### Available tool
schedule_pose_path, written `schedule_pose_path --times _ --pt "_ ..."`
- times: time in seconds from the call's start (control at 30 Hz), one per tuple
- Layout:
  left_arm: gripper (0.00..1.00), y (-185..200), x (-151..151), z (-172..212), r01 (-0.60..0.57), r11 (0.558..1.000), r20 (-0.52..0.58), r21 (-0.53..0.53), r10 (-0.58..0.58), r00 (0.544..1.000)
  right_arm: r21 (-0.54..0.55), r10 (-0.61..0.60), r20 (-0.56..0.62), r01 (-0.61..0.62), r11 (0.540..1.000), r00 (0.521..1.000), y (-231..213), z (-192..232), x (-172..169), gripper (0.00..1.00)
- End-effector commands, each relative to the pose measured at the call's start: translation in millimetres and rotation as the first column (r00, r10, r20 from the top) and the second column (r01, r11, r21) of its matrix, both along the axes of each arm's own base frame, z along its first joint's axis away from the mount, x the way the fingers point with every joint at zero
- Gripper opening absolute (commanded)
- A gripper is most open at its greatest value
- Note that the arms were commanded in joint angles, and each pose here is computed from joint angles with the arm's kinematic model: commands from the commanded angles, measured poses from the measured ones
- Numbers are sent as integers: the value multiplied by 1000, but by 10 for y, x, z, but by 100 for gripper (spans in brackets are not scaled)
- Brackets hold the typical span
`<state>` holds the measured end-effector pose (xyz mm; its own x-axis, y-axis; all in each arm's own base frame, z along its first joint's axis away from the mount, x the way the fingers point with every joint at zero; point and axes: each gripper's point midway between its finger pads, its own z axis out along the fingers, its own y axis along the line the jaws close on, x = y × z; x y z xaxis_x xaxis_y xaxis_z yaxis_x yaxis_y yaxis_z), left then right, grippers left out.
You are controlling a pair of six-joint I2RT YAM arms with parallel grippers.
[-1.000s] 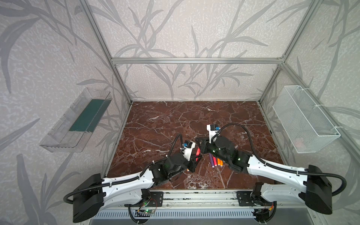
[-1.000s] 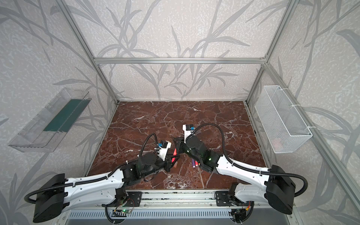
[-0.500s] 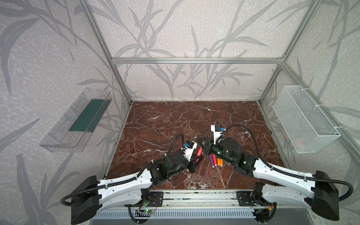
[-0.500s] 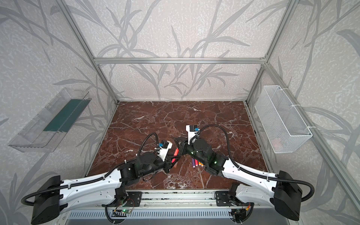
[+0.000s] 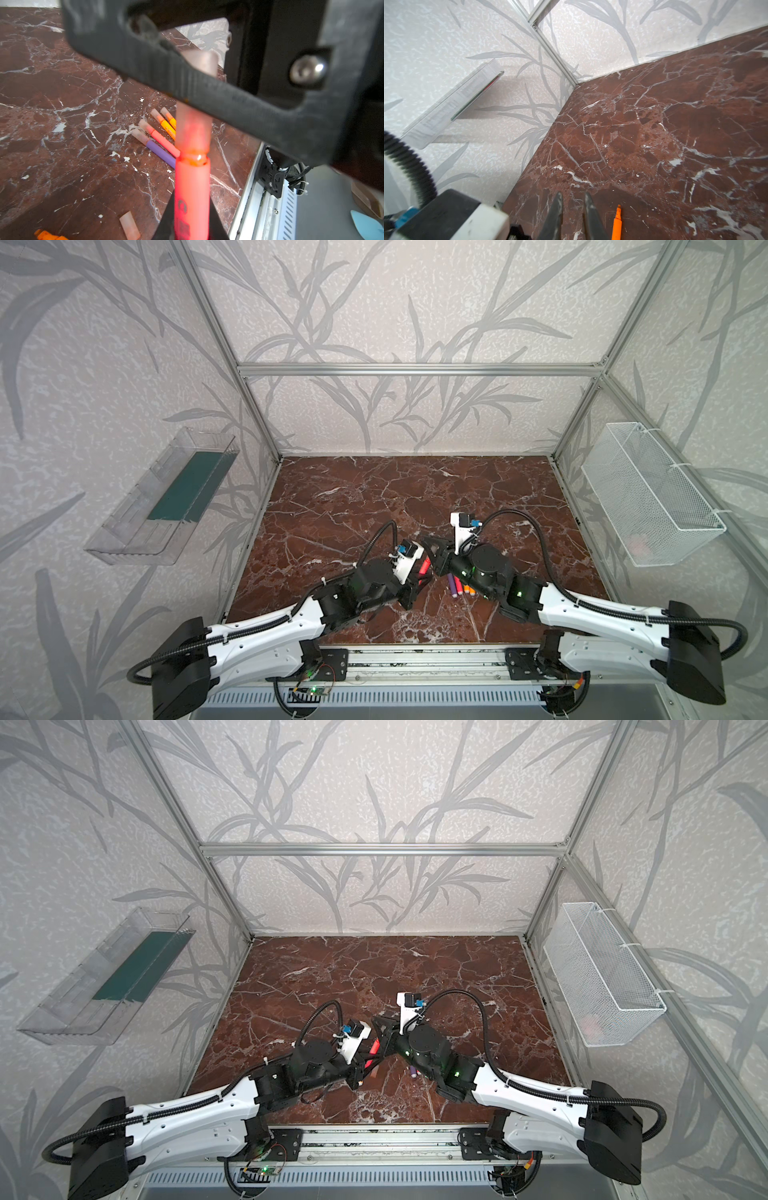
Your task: Insert the pens into the pen caps
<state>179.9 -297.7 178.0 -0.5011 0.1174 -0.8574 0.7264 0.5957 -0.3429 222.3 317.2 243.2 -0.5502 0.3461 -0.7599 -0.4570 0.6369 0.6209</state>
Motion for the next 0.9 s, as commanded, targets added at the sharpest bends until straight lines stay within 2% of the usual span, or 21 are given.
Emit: schedule_pose_path --times 0.0,0.13,0.27,0.4,0.5,0.63,0.73,0.87 --pt "0 240 615 691 -301 943 149 -144 321 935 -187 134 -159 -163 969 978 168 -626 -490 0" --pt "0 287 649 711 -327 935 165 -138 348 923 -190 97 -171 -129 973 980 142 -688 -469 0" --pt "0 296 632 736 -317 938 161 -142 338 927 -158 136 -144 -158 975 980 175 -665 -503 0" --pt "0 226 536 796 -188 960 100 -206 212 972 -62 280 -1 -279 958 960 304 -491 -650 0" --pt "0 232 469 859 -142 963 95 -229 168 981 -39 310 53 -308 951 949 296 -435 -700 0" --pt "0 321 493 901 -176 959 109 -221 204 973 -74 279 25 -277 958 960 281 -513 -734 0" --pt "0 431 579 902 -247 949 128 -198 275 953 -128 128 -89 -139 982 988 205 -747 -780 0" --pt "0 632 740 878 -378 912 167 -161 402 900 -201 75 -173 -110 973 982 284 -822 -856 0"
